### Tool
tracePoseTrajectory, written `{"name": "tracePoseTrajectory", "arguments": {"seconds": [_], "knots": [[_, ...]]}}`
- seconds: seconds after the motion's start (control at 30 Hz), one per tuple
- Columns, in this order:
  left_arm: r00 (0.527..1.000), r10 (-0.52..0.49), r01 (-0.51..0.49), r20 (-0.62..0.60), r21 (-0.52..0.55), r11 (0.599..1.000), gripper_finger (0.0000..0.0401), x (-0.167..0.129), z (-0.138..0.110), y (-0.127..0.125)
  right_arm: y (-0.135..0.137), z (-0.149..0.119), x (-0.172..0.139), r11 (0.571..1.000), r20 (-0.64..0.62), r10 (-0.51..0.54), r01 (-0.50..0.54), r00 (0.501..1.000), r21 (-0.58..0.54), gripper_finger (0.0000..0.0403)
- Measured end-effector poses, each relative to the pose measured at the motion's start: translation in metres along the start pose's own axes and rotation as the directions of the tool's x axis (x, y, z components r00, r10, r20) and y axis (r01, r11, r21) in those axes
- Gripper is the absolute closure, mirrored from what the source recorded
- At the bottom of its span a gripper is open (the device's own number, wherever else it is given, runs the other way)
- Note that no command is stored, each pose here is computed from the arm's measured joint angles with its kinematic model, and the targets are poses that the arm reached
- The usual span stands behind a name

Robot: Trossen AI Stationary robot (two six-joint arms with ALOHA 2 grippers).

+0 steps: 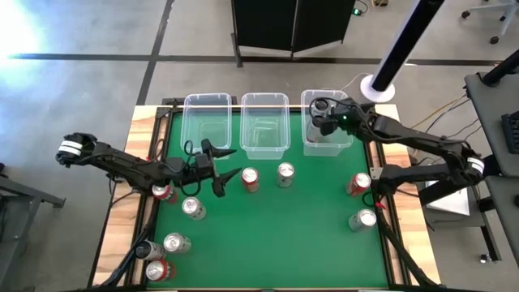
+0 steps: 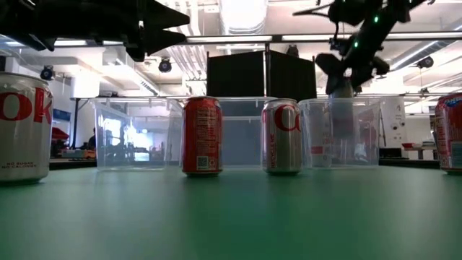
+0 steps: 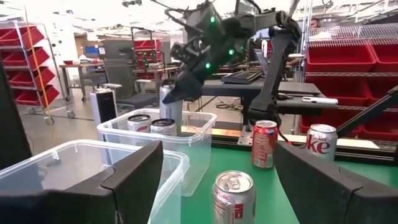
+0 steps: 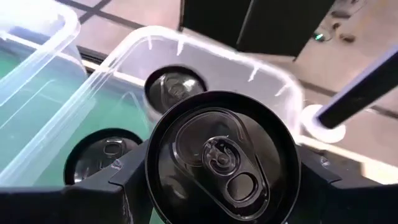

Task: Sort soda cans
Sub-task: Put the top white-pink soda can into the right transparent bin

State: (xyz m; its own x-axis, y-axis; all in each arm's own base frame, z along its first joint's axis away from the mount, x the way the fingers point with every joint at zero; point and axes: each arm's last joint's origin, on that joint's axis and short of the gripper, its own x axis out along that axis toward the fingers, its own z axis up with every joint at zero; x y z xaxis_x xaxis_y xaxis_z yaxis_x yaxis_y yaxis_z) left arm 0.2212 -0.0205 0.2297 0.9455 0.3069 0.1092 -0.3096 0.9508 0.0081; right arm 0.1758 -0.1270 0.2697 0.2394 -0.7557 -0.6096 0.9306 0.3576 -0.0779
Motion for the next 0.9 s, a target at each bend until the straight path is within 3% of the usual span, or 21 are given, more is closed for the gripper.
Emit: {"name": "tracePoseTrajectory", "arguments": {"seconds": [0.2, 0.5, 0.9], "knots": [[1.0, 0.0, 0.0, -0.007, 0.008, 1.0, 0.0113, 0.0, -0.001, 0.0, -0.004, -0.007, 0.02, 0.999, 0.001, 0.011, -0.011, 1.0, 0.043, 0.0157], [0.997, 0.045, -0.048, 0.057, 0.054, 0.997, 0.0113, 0.004, 0.013, 0.009, 0.001, -0.012, 0.05, 1.0, -0.075, 0.011, -0.012, 0.997, -0.013, 0.0157], [0.999, 0.026, -0.027, 0.02, 0.08, 0.996, 0.0113, 0.012, 0.023, 0.008, 0.001, -0.013, 0.059, 1.0, -0.09, -0.002, 0.001, 0.996, -0.006, 0.0157]]}}
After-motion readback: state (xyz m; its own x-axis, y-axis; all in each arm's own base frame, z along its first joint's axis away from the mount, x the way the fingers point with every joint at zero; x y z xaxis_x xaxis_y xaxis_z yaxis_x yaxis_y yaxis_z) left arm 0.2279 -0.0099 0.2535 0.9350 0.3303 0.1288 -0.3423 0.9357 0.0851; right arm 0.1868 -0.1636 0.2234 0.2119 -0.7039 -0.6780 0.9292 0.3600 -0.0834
